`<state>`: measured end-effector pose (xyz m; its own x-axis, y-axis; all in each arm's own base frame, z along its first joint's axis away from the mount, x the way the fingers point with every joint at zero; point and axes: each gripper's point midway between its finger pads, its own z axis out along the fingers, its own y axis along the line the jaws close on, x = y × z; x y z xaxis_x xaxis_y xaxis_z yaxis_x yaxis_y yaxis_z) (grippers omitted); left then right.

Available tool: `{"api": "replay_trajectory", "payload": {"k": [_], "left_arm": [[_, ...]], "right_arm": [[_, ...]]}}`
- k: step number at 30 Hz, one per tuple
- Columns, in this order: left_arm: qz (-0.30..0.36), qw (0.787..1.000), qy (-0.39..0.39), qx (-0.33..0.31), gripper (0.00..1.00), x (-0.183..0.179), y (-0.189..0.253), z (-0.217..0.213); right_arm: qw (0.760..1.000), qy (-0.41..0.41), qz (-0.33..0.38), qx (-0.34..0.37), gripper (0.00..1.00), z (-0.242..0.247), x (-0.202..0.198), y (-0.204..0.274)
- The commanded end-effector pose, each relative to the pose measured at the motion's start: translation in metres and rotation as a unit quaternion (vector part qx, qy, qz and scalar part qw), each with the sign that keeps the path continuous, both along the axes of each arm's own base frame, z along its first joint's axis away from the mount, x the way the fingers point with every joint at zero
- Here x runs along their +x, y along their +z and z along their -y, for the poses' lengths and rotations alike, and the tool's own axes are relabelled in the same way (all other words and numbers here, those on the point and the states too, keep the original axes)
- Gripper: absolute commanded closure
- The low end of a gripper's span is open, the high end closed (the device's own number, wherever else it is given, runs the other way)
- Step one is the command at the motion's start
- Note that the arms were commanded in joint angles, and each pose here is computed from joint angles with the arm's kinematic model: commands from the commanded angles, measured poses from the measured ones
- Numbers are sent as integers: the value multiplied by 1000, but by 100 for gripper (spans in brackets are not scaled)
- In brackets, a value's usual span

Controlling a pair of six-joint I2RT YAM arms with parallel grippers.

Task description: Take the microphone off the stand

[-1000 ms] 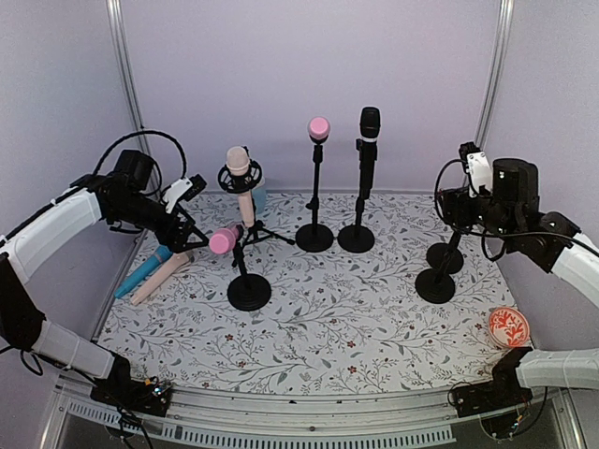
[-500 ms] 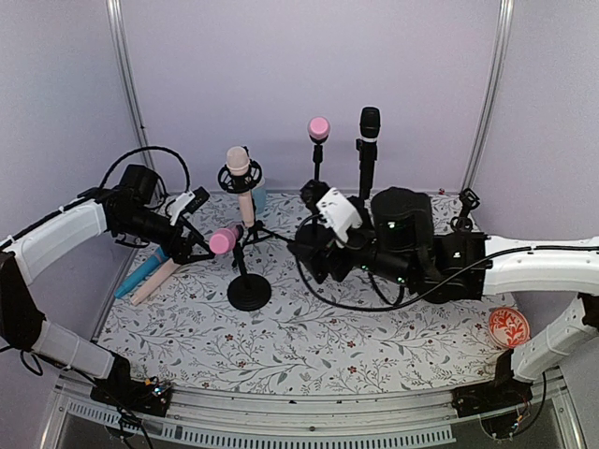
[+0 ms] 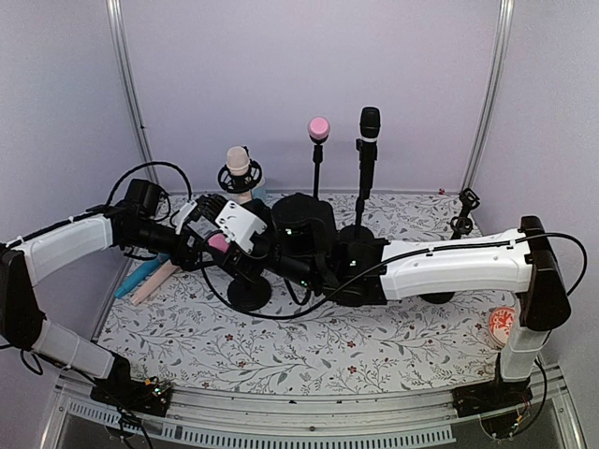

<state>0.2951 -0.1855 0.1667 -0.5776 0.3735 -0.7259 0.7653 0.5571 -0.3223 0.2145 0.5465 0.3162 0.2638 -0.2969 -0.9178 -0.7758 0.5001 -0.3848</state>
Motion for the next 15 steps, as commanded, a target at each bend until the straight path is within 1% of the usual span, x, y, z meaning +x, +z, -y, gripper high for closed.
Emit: {"api": "replay_trajectory", "payload": {"k": [1, 4, 7, 10, 15], "left_arm": [[6, 999, -12, -35, 12, 6, 2, 10], [4, 999, -17, -52, 14, 10, 2, 16], [5, 997, -24, -78, 19, 14, 6, 22], [4, 995, -35, -93, 25, 14, 4, 29], [-3, 993, -51, -108, 31, 14, 1, 38]], "right_arm": [[1000, 6, 14, 12, 22, -14, 3, 2], [1000, -3, 15, 2, 25, -20, 8, -11], [1000, -15, 18, -7, 29, -23, 14, -22], [999, -28, 21, -8, 36, -21, 20, -24], [999, -37, 20, 9, 48, -9, 26, -18]]}}
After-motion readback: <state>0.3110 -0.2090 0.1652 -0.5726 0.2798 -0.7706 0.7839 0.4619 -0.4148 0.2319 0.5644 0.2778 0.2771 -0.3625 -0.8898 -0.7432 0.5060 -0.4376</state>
